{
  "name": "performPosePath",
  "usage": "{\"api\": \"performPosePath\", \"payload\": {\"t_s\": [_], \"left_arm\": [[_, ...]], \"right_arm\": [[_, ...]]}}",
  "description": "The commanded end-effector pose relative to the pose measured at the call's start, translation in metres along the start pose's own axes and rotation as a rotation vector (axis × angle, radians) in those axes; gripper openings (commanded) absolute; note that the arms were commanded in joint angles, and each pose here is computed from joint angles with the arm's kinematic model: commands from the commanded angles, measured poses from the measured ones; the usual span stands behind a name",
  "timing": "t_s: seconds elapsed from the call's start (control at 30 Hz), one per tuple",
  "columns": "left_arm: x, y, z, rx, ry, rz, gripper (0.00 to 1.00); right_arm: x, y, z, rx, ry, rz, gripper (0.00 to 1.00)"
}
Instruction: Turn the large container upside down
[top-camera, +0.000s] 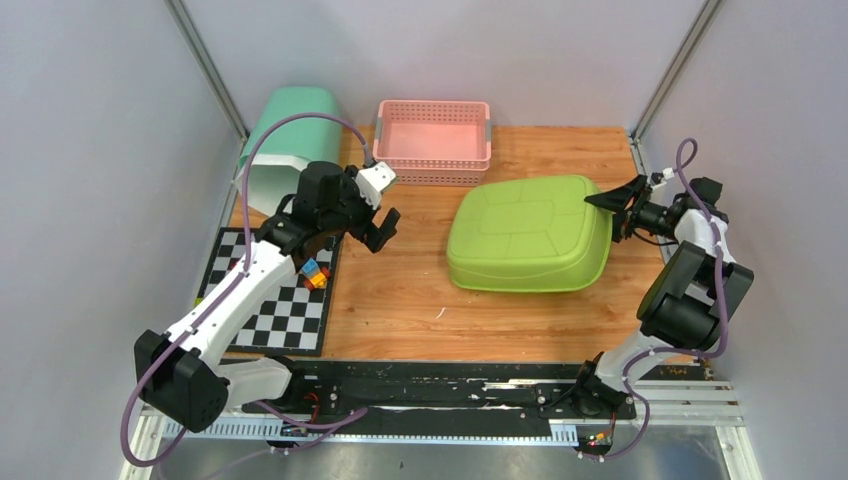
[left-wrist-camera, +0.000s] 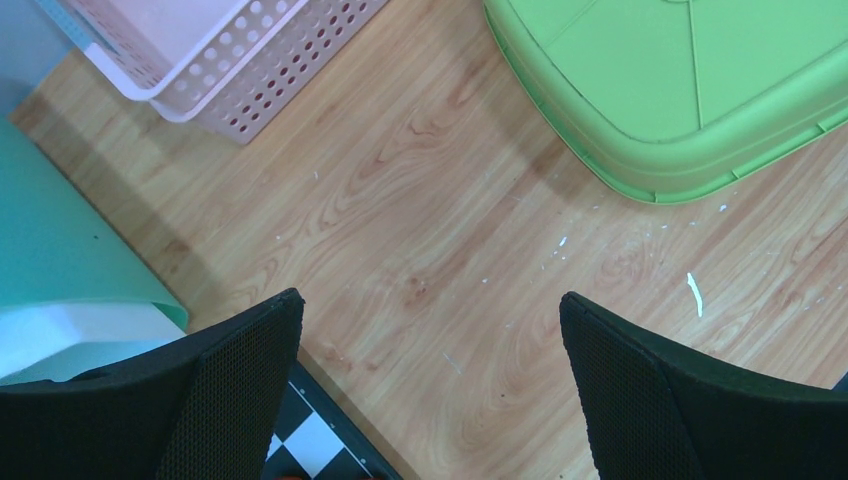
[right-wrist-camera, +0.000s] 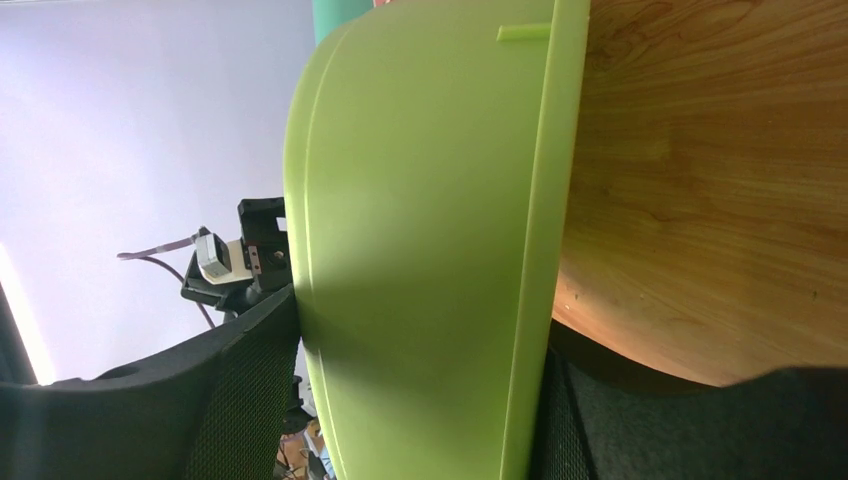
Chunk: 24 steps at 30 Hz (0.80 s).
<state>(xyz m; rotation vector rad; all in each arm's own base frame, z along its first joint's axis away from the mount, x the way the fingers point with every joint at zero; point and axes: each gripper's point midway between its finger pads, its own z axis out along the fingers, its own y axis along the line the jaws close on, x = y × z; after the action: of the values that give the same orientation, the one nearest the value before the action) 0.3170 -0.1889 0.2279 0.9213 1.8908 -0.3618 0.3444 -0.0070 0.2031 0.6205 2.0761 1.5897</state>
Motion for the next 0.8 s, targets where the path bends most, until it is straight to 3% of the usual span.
{"api": "performPosePath", "payload": {"t_s": [0.0,0.33,0.77], "left_arm": [[0.002,-0.001,0.003,-0.006,-0.016,0.019,1.0],[0.007,-0.004,0.009,0.01,-0.018,0.013,1.0],[0.002,-0.003,0.045,0.059,0.007,-0.084,1.0]], "right_arm": [[-0.015,-0.041,0.008,0.181,-0.037,-0.097,0.69],[-0.02,-0.053,0.016,0.194,-0.021,-0.107,0.71],[-0.021,-0.058,0.021,0.2,-0.011,-0.123,0.77]]}}
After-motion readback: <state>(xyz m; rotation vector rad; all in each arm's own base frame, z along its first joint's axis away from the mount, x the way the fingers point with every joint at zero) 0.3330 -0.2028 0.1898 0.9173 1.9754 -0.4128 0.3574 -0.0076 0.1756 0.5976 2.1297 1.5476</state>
